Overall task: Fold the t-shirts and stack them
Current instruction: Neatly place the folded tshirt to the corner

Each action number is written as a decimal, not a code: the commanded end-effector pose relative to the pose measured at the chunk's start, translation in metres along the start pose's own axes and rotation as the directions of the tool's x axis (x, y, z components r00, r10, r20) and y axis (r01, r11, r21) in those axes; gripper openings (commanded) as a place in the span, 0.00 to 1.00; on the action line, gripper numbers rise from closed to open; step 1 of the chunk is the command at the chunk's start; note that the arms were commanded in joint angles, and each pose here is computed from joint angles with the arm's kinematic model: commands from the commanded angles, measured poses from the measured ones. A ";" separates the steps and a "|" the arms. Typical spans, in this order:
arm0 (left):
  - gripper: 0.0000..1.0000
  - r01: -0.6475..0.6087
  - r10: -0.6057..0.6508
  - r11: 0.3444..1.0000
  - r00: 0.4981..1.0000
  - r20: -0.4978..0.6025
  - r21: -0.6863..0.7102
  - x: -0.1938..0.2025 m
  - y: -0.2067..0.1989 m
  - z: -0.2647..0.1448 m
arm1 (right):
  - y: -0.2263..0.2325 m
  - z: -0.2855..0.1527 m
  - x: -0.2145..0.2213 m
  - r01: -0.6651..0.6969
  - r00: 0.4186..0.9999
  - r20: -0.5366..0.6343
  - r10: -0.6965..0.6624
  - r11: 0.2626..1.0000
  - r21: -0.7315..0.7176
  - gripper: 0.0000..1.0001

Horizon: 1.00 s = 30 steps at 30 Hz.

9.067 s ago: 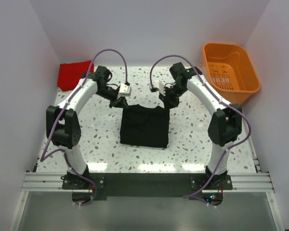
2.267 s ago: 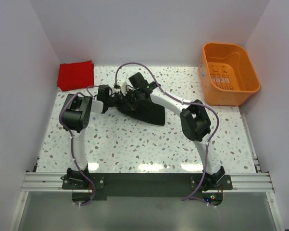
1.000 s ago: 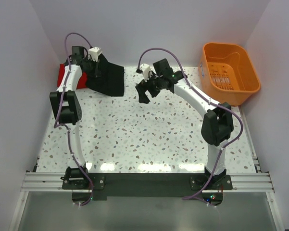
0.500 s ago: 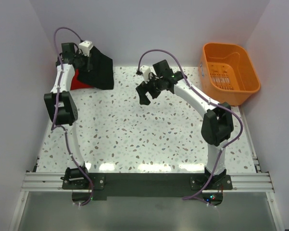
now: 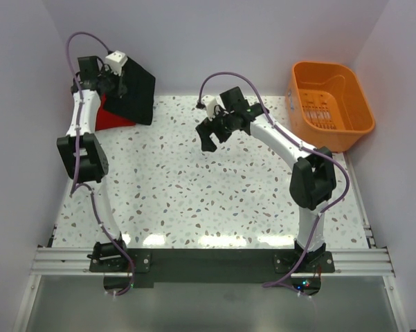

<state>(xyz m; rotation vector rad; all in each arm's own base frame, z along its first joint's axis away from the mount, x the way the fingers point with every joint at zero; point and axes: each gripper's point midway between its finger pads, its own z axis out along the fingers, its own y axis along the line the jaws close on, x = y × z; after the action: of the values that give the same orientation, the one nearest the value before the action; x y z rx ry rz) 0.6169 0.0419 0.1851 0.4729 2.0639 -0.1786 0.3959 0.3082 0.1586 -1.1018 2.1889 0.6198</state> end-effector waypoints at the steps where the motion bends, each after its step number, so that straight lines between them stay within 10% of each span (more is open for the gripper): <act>1: 0.00 -0.097 0.104 0.994 0.981 0.162 -0.049 -0.069 0.014 -0.050 | 0.001 -0.016 -0.017 0.019 0.999 0.051 -0.020 0.999 0.033 0.99; 30: 0.00 -0.160 0.169 0.969 0.985 0.032 -0.191 0.007 0.093 -0.009 | -0.002 -0.007 -0.010 0.017 1.000 0.012 -0.018 0.999 0.045 0.99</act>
<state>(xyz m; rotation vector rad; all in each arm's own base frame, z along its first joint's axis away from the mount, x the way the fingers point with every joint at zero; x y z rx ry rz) 0.6235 0.1084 0.1596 0.4734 2.0874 -0.0427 0.3954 0.3063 0.1546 -1.1014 2.2031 0.5923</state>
